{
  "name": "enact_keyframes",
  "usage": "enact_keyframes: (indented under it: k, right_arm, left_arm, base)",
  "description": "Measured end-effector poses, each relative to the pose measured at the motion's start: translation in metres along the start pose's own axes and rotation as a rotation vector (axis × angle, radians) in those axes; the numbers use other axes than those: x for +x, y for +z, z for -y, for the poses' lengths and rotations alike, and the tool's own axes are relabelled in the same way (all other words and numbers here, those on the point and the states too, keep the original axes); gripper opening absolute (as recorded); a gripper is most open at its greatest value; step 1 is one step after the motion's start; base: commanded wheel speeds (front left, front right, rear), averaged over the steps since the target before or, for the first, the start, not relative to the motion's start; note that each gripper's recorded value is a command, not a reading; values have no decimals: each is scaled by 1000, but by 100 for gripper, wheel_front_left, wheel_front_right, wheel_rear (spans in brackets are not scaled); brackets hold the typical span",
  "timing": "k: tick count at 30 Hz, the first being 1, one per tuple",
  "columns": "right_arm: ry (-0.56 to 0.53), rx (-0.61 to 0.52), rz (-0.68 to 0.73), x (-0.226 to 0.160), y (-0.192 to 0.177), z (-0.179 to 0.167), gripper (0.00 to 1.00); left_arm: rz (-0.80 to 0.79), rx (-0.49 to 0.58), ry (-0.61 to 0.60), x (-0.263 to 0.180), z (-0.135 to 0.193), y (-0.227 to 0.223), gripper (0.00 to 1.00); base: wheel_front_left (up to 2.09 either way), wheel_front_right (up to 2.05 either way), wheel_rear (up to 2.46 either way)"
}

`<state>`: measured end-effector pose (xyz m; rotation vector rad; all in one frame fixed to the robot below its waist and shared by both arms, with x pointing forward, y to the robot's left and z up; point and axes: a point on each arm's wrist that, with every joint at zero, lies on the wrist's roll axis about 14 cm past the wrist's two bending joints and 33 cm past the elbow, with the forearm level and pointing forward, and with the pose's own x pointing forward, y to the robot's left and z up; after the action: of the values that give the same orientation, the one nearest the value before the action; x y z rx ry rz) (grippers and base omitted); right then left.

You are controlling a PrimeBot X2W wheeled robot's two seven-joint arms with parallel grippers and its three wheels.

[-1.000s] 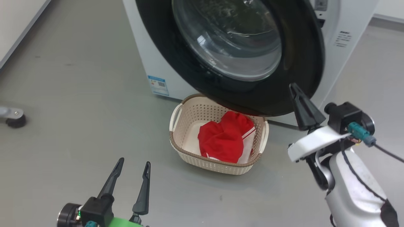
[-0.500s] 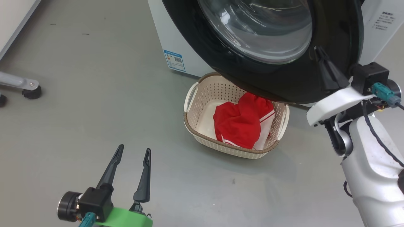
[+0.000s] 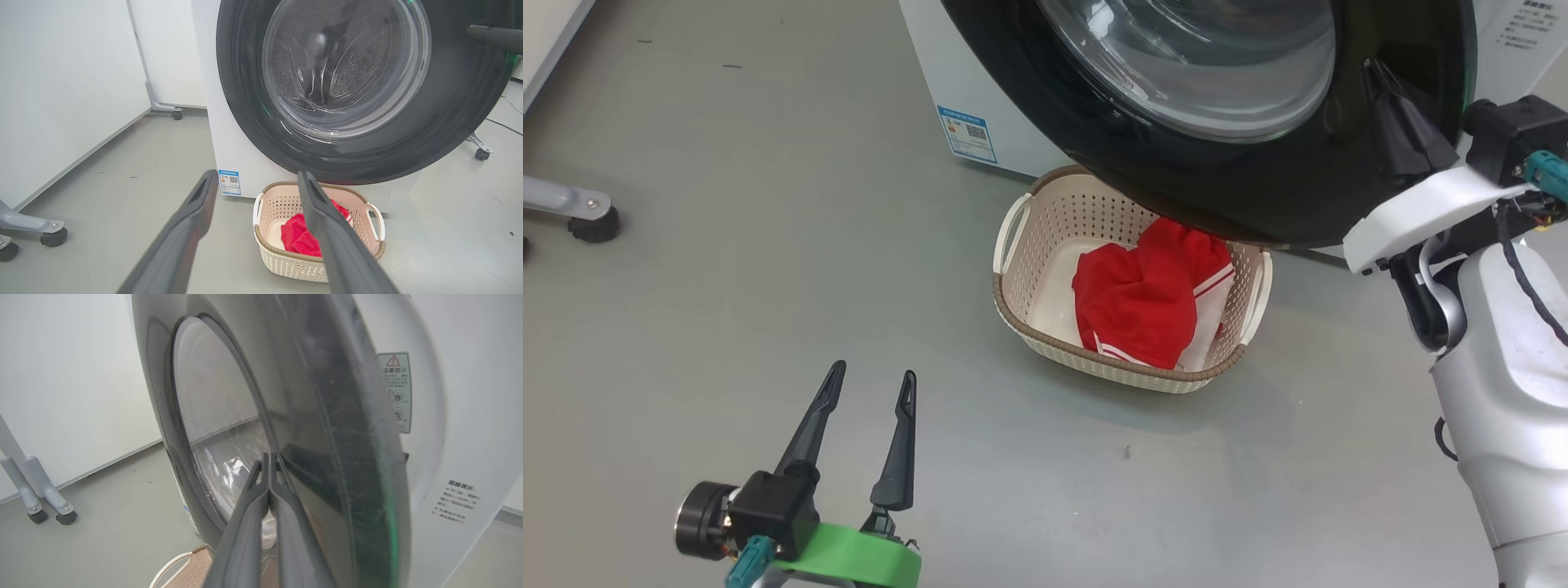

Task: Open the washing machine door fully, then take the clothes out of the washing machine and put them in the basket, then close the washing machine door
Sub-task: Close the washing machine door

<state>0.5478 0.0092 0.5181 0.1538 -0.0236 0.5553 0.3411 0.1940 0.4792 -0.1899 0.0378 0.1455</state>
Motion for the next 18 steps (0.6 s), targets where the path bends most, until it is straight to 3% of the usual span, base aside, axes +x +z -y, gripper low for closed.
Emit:
enact_keyframes:
  k: [18]
  right_arm:
    - [-51, -40, 40, 43, 23, 43, 0]
  left_arm:
    - [-17, 5, -13, 15, 5, -8, 100]
  base:
    - [0, 0, 0]
